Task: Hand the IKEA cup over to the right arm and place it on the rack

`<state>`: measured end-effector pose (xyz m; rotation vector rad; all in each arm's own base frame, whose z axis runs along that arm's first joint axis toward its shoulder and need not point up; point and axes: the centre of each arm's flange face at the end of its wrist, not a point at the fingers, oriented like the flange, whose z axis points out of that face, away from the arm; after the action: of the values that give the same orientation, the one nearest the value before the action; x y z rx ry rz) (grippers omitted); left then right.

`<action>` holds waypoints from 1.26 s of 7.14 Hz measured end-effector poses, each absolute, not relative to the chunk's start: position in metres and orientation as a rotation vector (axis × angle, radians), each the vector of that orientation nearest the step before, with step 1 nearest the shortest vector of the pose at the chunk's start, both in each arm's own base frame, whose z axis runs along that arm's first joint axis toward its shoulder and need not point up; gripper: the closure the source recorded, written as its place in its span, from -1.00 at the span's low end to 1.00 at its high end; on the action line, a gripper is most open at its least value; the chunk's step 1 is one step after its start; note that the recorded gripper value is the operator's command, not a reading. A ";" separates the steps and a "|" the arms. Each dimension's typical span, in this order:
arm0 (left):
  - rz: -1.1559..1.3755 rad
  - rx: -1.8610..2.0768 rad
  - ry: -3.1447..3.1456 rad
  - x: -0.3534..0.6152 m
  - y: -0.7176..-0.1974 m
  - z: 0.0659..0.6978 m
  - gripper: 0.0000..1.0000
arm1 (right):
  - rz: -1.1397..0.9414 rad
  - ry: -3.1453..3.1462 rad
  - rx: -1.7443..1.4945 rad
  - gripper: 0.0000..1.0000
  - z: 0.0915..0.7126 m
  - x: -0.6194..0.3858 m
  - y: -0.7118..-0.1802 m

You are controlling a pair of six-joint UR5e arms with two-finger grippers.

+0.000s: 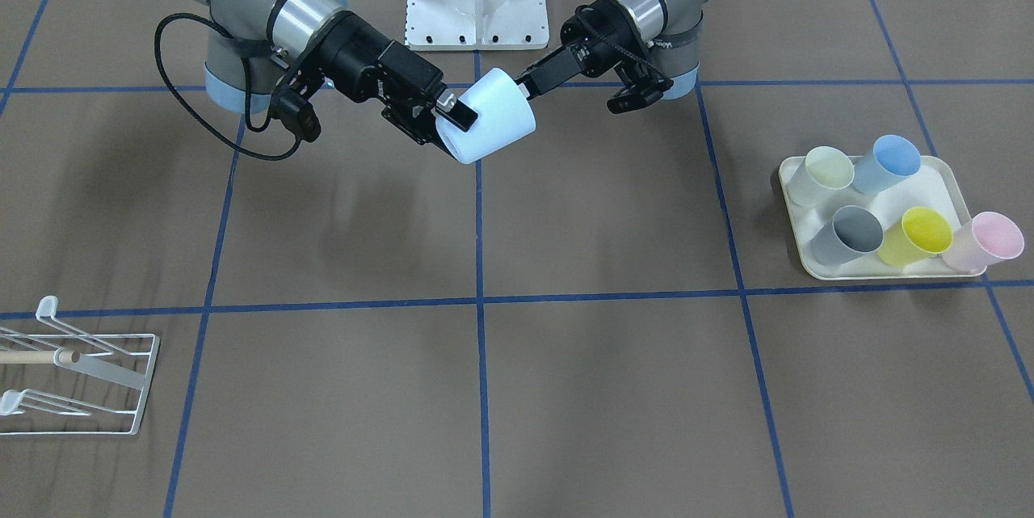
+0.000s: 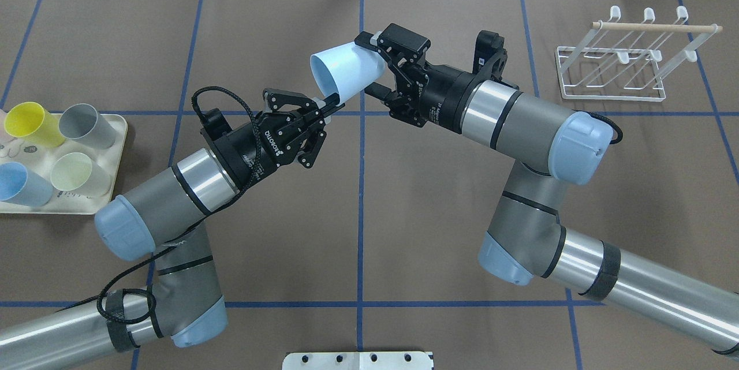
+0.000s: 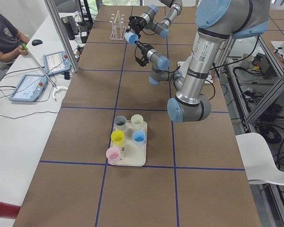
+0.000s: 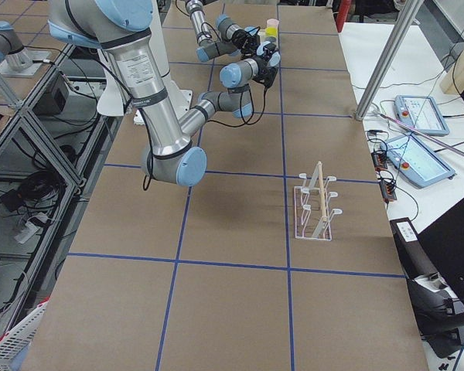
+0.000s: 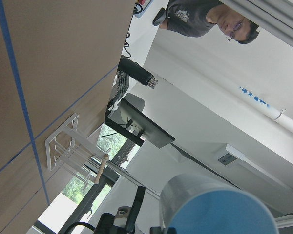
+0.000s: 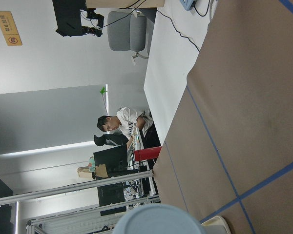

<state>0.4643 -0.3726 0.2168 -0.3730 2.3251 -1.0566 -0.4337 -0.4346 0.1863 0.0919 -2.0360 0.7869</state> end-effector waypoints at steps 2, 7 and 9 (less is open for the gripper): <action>-1.047 -0.358 2.318 0.471 -0.366 0.216 1.00 | 0.787 -2.036 0.091 -1.00 0.187 -0.434 -0.435; -1.054 -0.344 2.323 0.476 -0.359 0.212 1.00 | 0.786 -2.034 0.090 -0.98 0.187 -0.435 -0.434; -1.056 -0.344 2.321 0.477 -0.360 0.212 1.00 | 0.786 -2.034 0.090 -0.98 0.187 -0.435 -0.434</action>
<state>0.4771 -0.3597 0.2122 -0.3440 2.3210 -1.0562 -0.4353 -0.4341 0.1872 0.0901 -2.0336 0.7860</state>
